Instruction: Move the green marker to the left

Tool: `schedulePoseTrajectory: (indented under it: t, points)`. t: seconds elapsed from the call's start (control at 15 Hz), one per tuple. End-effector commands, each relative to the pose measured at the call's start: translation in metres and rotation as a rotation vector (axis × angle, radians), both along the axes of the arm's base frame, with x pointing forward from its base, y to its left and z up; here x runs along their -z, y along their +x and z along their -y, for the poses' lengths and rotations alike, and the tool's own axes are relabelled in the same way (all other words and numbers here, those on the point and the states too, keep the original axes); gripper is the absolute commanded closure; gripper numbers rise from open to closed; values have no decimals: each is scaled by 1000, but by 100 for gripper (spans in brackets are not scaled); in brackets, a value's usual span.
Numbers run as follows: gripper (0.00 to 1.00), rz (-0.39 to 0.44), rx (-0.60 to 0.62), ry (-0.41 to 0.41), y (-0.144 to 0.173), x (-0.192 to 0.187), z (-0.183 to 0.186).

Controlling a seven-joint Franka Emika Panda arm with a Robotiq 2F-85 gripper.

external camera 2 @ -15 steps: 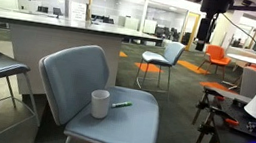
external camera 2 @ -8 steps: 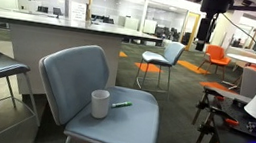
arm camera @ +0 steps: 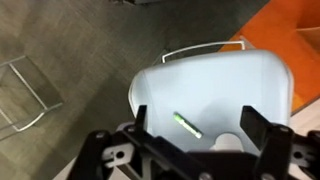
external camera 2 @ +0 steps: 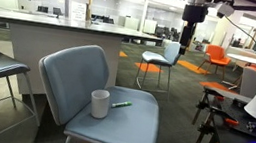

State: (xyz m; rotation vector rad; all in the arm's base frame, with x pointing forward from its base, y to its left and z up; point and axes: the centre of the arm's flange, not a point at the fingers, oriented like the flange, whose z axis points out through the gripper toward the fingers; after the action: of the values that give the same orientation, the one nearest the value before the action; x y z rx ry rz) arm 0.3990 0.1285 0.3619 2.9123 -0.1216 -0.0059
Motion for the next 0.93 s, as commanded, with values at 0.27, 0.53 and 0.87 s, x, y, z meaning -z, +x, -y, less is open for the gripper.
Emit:
schedulePoseTrajectory:
  t: [0.27,0.53,0.87]
  points:
    - [0,-22,-412,48,115,123,43]
    - [0,-38,-616,68,163,181,52]
    - [0,-58,-806,106,200,247,49]
